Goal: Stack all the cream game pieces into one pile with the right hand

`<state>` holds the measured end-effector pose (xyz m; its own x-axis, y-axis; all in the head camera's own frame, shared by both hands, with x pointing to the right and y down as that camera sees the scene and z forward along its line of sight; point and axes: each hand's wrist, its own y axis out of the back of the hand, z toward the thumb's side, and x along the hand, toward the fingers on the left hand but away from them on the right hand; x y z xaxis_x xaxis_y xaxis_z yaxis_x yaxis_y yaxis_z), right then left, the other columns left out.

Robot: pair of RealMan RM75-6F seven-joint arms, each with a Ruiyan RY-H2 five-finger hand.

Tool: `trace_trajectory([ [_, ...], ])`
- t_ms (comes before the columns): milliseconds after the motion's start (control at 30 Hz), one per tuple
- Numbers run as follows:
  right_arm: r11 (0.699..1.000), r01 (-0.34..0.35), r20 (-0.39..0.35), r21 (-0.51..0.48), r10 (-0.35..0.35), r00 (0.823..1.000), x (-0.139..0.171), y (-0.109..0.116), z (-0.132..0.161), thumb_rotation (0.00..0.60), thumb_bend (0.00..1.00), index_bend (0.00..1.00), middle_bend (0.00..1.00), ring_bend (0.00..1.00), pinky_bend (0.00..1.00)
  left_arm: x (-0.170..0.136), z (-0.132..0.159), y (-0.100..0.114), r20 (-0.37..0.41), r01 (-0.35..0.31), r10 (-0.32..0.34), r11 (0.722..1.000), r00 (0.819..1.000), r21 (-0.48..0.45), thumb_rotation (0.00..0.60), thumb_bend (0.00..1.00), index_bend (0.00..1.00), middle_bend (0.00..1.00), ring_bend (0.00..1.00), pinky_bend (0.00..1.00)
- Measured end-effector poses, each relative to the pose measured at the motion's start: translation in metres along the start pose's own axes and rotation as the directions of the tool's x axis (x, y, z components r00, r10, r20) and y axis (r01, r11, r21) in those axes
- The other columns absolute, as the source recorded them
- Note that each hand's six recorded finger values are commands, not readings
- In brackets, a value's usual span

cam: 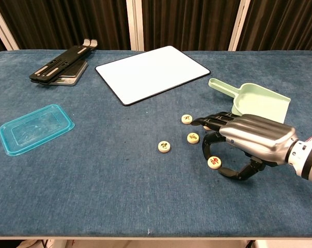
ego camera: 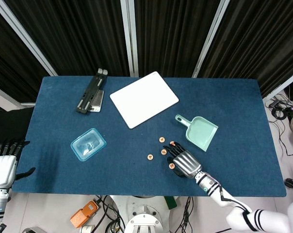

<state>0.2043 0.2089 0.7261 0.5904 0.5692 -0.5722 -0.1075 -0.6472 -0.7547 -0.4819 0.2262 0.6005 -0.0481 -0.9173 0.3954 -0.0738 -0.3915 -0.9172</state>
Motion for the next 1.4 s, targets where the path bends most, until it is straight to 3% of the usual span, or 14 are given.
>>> trace_trajectory([
  [267, 0.998, 0.053, -0.004, -0.02, -0.053, 0.999, -0.004, 0.014, 0.001, 0.6, 0.56, 0.56, 0.13, 0.0, 0.02, 0.0, -0.001, 0.001, -0.001, -0.004, 0.004, 1.0, 1.0, 0.0, 0.6, 0.07, 0.2, 0.14, 0.08, 0.0],
  [533, 0.996, 0.094, -0.05, 0.001, -0.094, 0.994, -0.031, 0.04, 0.018, 0.6, 0.56, 0.55, 0.13, 0.0, 0.02, 0.0, 0.0, 0.002, 0.001, -0.006, 0.006, 1.0, 1.0, 0.001, 0.6, 0.07, 0.2, 0.14, 0.08, 0.0],
  [833, 0.998, 0.069, -0.078, 0.003, -0.068, 0.995, -0.065, 0.037, 0.042, 0.6, 0.56, 0.53, 0.13, 0.0, 0.02, -0.004, -0.004, 0.001, -0.013, 0.001, -0.001, 1.0, 1.0, 0.004, 0.6, 0.07, 0.2, 0.14, 0.08, 0.0],
  [1400, 0.998, 0.055, -0.08, 0.014, -0.054, 0.995, -0.076, 0.032, 0.048, 0.6, 0.56, 0.5, 0.13, 0.0, 0.02, -0.003, -0.005, 0.0, -0.016, 0.002, -0.002, 1.0, 1.0, 0.004, 0.6, 0.07, 0.2, 0.14, 0.08, 0.0],
])
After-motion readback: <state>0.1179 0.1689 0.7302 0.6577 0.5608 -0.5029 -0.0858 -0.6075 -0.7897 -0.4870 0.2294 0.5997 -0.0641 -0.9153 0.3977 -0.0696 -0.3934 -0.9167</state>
